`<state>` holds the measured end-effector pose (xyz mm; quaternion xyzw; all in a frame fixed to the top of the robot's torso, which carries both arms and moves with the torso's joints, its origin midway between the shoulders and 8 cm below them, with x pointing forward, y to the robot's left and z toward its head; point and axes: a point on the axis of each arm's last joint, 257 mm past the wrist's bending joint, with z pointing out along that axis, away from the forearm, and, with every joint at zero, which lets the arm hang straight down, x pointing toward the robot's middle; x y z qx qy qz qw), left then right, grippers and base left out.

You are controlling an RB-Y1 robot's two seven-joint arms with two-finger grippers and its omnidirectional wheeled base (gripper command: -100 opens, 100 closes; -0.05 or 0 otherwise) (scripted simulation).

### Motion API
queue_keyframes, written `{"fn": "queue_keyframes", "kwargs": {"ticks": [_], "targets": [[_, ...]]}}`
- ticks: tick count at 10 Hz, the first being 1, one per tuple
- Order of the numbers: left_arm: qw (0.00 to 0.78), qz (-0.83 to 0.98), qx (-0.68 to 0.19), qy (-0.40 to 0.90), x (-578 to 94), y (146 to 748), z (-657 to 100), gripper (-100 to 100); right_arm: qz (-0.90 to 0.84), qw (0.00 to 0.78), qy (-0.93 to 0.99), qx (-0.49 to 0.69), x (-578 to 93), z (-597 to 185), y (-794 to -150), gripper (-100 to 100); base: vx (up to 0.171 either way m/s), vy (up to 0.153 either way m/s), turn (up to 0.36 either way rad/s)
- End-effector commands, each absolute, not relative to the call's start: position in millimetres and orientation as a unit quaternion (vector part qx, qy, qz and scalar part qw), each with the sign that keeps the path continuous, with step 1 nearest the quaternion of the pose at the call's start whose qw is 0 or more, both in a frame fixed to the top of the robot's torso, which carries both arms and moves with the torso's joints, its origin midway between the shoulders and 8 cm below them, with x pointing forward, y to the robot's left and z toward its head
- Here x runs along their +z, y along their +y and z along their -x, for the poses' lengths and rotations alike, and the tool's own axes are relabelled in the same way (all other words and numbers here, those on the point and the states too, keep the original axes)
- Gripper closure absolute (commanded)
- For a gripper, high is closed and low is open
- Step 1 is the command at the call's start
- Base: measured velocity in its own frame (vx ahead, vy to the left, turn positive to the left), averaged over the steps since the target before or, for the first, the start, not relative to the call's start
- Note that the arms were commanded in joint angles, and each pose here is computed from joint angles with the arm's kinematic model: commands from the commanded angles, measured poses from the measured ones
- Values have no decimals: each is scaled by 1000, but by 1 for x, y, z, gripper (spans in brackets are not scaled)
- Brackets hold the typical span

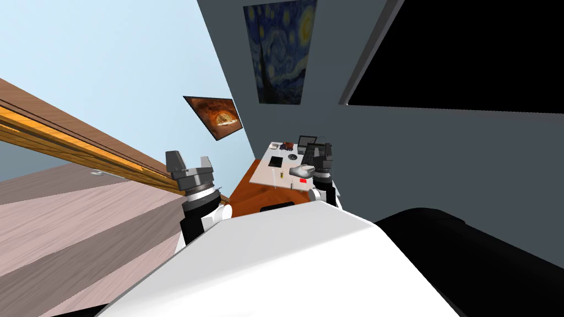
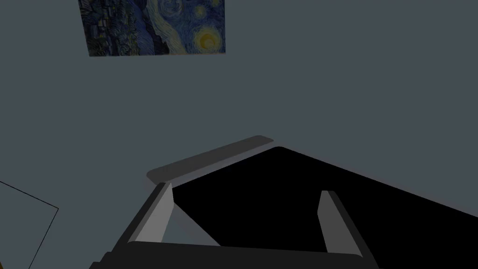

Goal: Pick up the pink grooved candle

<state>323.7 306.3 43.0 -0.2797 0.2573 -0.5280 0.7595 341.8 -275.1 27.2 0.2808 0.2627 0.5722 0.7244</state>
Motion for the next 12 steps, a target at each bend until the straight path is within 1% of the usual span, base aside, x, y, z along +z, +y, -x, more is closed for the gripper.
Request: {"fn": "queue_keyframes", "kwargs": {"ticks": [1,5,8,9,12], "targets": [[760,280,-528,257,43,306,-324,0,-274,721,284,569,21,-350,-267,-100,-11,18,-26],[759,280,-528,257,43,306,-324,0,-254,711,351,554,-5,-375,-242,-100,-28,62,-22],[759,280,-528,257,43,306,-324,0,-229,702,419,528,-37,-399,-218,-100,-37,81,-26],[759,280,-528,257,43,306,-324,0,-229,702,419,528,-37,-399,-218,-100,-17,50,-9],[759,280,-528,257,43,306,-324,0,-194,693,494,488,-79,-423,-194,-100,-17,64,-17]]}}
